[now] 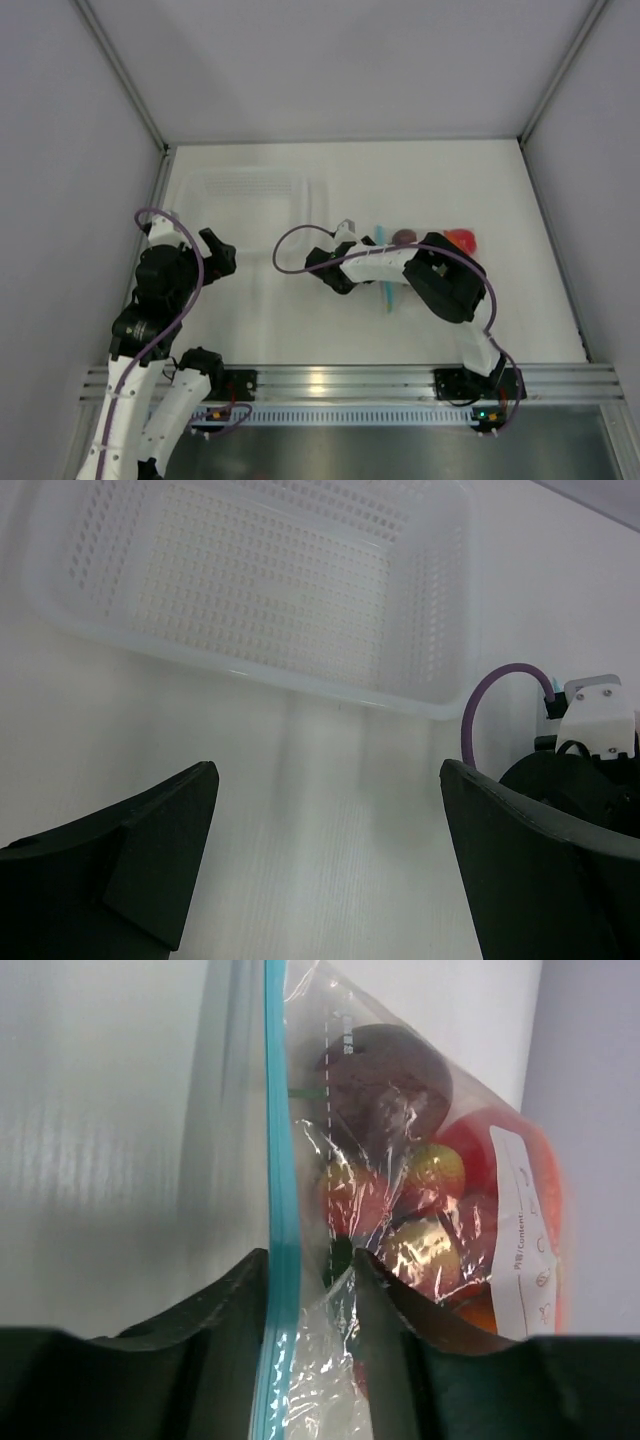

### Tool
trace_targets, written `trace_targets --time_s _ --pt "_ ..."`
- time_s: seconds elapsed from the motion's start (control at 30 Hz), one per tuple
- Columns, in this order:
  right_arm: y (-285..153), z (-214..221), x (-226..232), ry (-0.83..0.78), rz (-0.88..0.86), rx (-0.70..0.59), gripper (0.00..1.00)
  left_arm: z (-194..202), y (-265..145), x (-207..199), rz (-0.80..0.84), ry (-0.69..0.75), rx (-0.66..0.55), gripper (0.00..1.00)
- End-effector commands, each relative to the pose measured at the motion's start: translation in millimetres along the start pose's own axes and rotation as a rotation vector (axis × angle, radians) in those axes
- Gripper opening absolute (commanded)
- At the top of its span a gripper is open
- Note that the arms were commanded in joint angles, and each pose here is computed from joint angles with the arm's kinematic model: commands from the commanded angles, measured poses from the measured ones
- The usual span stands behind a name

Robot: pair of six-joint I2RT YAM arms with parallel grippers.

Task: Open the zip-top bag and remove the fake food
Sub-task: Pick up the zipper food storage bag at the center of the board.

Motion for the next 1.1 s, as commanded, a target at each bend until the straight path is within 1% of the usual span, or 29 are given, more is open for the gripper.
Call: trace_targets --time_s 0.0,0.1,0.13,0.17,0.2,0.3,0.37,0.4,0.43,0.47,0.5,0.53,0.57,0.6,0.63,0.67,0.7,0.73,0.77,0.83,0.87,0.93,1.0,1.07 --pt "8.8 0.9 -10.3 0.021 0.077 0.003 0.38 -6.7 2.4 -5.5 0.044 0.010 -0.043 0.99" --pt "7.5 0.2 -13.6 0.025 0.091 -0.008 0.23 -6.5 2.7 -5.7 0.046 0.012 -0.040 0.99" --pt "6.3 0.5 -16.4 0.029 0.096 -0.008 0.08 -6.7 2.7 -5.8 0.047 0.011 -0.041 0.99" --pt "4.6 0.0 -18.0 0.030 0.099 -0.013 0.01 -6.7 2.7 -5.8 0.047 0.011 -0.041 0.99" --pt "1.6 -0.3 -21.8 0.038 0.098 -0.022 0.00 -6.7 2.4 -5.8 0.047 0.011 -0.043 0.99" --pt "-11.0 -2.6 -31.3 0.054 0.074 -0.046 0.00 -6.7 3.0 -6.5 0.053 0.013 -0.039 0.99" --pt "-22.1 -4.8 -36.7 0.042 0.031 -0.065 0.00 -6.9 2.0 -8.7 0.079 0.022 -0.034 0.99" --pt "-30.4 -6.3 -46.0 0.061 0.004 -0.086 0.00 -6.6 2.1 -10.2 0.096 0.027 -0.027 0.99" --pt "-39.6 -7.3 -48.4 0.060 -0.025 -0.110 0.00 -5.9 0.7 -13.5 0.134 0.032 -0.013 0.99" --pt "-46.6 -9.1 -49.5 0.037 -0.092 -0.125 0.00 -5.2 -0.7 -17.0 0.178 0.049 0.005 0.99" --pt "-56.7 -10.0 -61.0 0.055 -0.139 -0.153 0.00 -6.4 -0.9 -20.7 0.216 0.059 0.007 0.99" --pt "-64.9 -10.8 -64.7 0.052 -0.178 -0.176 0.00 -3.8 -3.7 -26.9 0.299 0.082 0.044 0.99" --pt "-71.9 -10.4 -67.8 0.036 -0.243 -0.186 0.00 -4.0 -4.5 -31.3 0.344 0.091 0.061 0.99" --pt "-81.7 -11.7 -81.2 0.074 -0.291 -0.222 0.00 -5.8 -5.9 -37.4 0.408 0.101 0.063 0.99" --pt "-86.7 -11.6 -86.2 0.081 -0.329 -0.237 0.00 -4.7 -8.7 -43.5 0.485 0.115 0.089 0.99" --pt "-96.4 -10.6 -99.4 0.099 -0.399 -0.270 0.00 -2.6 -16.1 -52.3 0.605 0.126 0.135 0.99" --pt "-101.6 -11.0 -106.3 0.114 -0.432 -0.290 0.00 -2.1 -19.8 -57.3 0.678 0.133 0.152 0.99" --pt "-106.6 -10.5 -113.0 0.122 -0.464 -0.307 0.00 -6.6 -23.8 -64.4 0.751 0.134 0.129 0.99" --pt "-115.9 -9.1 -125.2 0.132 -0.527 -0.340 0.00 -8.0 -31.4 -70.6 0.846 0.151 0.138 0.99" --pt "-127.4 -8.5 -141.8 0.134 -0.592 -0.376 0.00 -17.8 -38.7 -80.1 0.927 0.164 0.099 0.99" --pt "-138.1 -8.7 -154.2 0.154 -0.655 -0.410 0.00 -21.1 -38.6 -83.8 0.950 0.166 0.104 0.99" --pt "-147.6 -4.4 -165.6 0.129 -0.724 -0.432 0.00 -33.5 -41.7 -95.2 1.007 0.171 0.095 0.99" --pt "-156.0 -1.4 -182.0 0.140 -0.755 -0.468 0.00 -43.4 -45.8 -104.9 1.069 0.185 0.092 0.99" --pt "-162.6 5.1 -195.1 0.124 -0.784 -0.483 0.00 -51.0 -38.8 -114.9 1.091 0.187 0.094 0.99"
Point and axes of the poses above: each gripper's point midway between its finger pads, its own y axis out along the fingers, its own x axis along the line the jaws close on, z = x × y, the point moved 9 cm from there along -y, back along the fingers, and after that the axes turned 6 degrees about -y, right-handed, at the moved point
